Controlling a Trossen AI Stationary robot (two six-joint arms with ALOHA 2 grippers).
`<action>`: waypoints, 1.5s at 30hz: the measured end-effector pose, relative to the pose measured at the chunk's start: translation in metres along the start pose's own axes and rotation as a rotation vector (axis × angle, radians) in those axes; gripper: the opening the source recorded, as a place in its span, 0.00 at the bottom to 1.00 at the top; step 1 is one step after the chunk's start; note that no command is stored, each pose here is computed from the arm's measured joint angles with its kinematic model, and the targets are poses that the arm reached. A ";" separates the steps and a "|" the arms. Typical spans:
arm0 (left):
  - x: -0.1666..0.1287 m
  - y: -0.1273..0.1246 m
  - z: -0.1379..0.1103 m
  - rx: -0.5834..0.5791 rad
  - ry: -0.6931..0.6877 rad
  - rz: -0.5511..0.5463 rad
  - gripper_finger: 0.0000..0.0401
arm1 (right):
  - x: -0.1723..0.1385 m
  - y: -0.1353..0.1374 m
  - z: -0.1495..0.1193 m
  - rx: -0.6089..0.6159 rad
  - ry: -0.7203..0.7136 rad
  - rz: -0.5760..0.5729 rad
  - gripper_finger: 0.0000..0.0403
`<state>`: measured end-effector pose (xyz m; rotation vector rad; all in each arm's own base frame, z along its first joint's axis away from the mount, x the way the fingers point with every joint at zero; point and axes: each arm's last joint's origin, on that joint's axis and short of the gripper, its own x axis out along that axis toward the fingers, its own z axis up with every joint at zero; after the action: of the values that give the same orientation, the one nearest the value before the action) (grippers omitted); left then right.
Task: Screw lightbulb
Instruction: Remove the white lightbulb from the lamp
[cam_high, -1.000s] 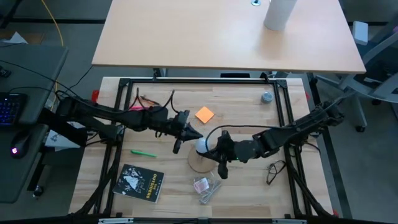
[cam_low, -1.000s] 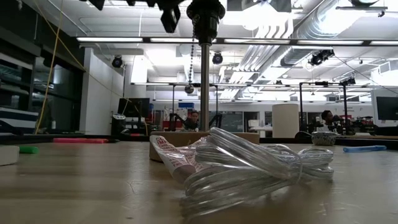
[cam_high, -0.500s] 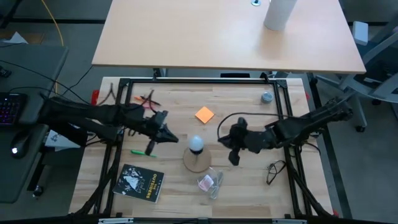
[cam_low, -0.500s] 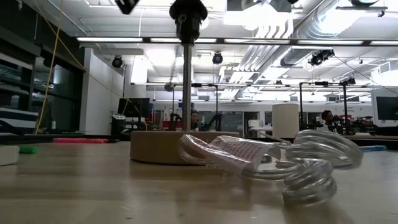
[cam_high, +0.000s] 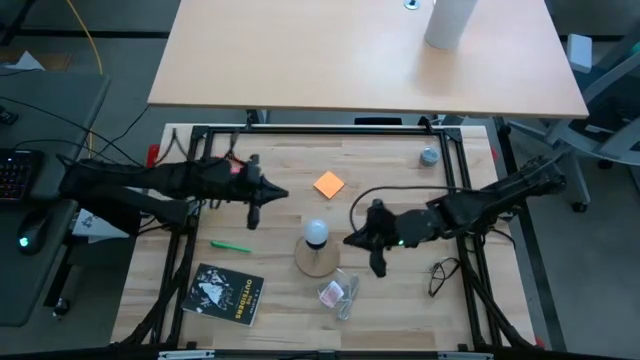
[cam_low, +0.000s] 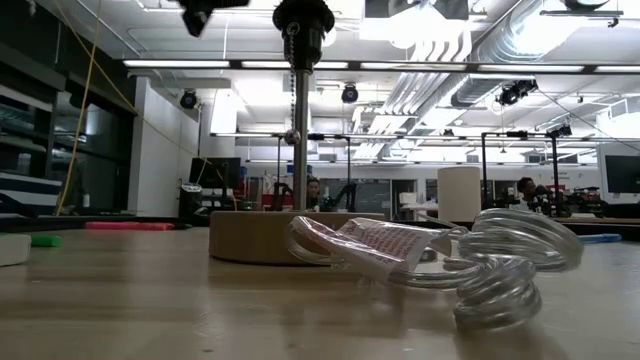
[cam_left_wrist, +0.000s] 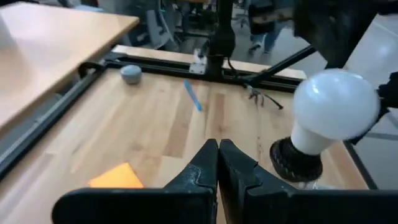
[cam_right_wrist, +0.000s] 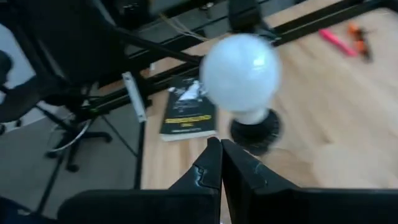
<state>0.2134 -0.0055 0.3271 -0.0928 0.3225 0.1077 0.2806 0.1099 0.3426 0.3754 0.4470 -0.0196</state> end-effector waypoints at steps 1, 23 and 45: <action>0.007 0.000 -0.001 -0.006 0.002 -0.011 0.00 | 0.006 0.002 -0.001 0.001 0.001 0.019 0.00; 0.069 -0.045 -0.013 -0.008 -0.079 -0.100 0.00 | 0.063 0.012 -0.002 -0.041 -0.162 0.130 0.00; 0.047 -0.068 -0.016 -0.048 -0.021 -0.187 0.00 | 0.036 -0.007 0.000 -0.110 -0.046 -0.023 0.00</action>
<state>0.2605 -0.0699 0.3016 -0.1682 0.2891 -0.0687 0.3123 0.1059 0.3252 0.2612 0.4052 -0.0253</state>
